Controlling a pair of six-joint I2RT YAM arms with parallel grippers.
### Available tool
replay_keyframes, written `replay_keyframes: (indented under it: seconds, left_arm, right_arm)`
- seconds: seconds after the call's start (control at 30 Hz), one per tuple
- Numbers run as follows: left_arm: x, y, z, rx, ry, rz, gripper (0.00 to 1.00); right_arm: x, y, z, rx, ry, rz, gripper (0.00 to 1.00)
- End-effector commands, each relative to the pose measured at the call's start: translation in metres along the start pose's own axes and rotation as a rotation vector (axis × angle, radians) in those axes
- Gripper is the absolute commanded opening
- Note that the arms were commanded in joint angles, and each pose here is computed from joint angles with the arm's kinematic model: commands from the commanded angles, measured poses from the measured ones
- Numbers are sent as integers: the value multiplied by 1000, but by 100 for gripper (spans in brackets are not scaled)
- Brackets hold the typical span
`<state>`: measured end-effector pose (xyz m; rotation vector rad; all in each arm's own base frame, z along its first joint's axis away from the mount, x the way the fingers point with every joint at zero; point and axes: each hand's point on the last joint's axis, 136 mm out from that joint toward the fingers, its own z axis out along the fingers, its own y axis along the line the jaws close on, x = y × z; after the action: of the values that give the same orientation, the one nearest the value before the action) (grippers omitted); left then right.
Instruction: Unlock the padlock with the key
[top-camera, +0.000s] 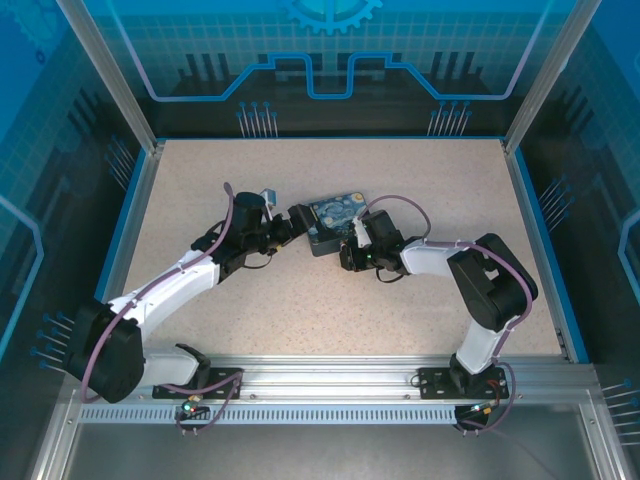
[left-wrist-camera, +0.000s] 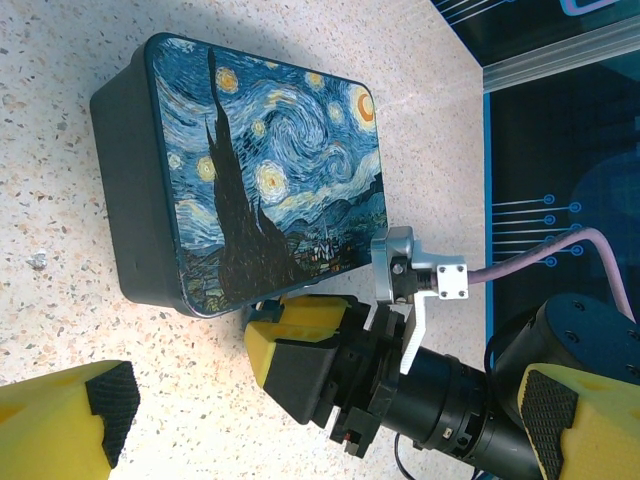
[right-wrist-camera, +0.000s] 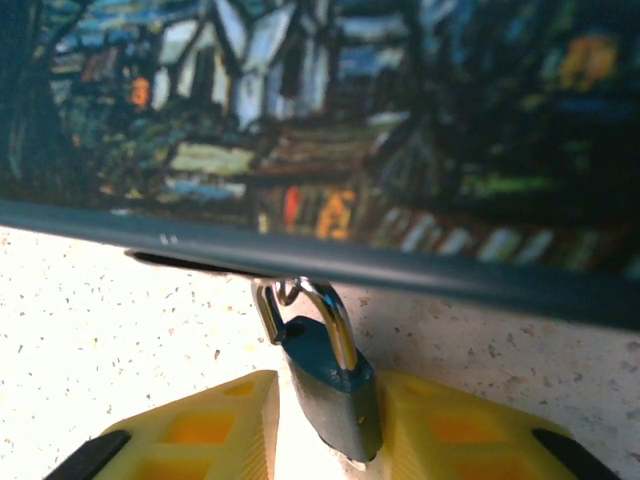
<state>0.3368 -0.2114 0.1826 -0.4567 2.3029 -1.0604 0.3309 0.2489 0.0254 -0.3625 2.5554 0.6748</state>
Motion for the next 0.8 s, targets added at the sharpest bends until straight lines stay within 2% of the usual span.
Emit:
replay_keyframes:
  seconds: [0.0, 0.23, 0.4, 0.57, 0.77]
  left_arm:
    - [-6, -10, -1, 26, 0, -5, 99]
    - [-7, -10, 0, 29, -2, -2, 99]
    - [-9, -9, 0, 29, -2, -3, 99]
    - [-13, -6, 1, 21, -9, 4, 99]
    - [-18, 7, 4, -48, -22, 33, 99]
  right_arm:
    - [10, 2, 5, -3, 27, -16, 29]
    - [14, 0, 4, 5, 33, -15, 23]
    - [18, -3, 4, 11, 40, -14, 14]
    - [20, -6, 4, 20, 44, -9, 8]
    - [21, -9, 2, 32, 49, 4, 0]
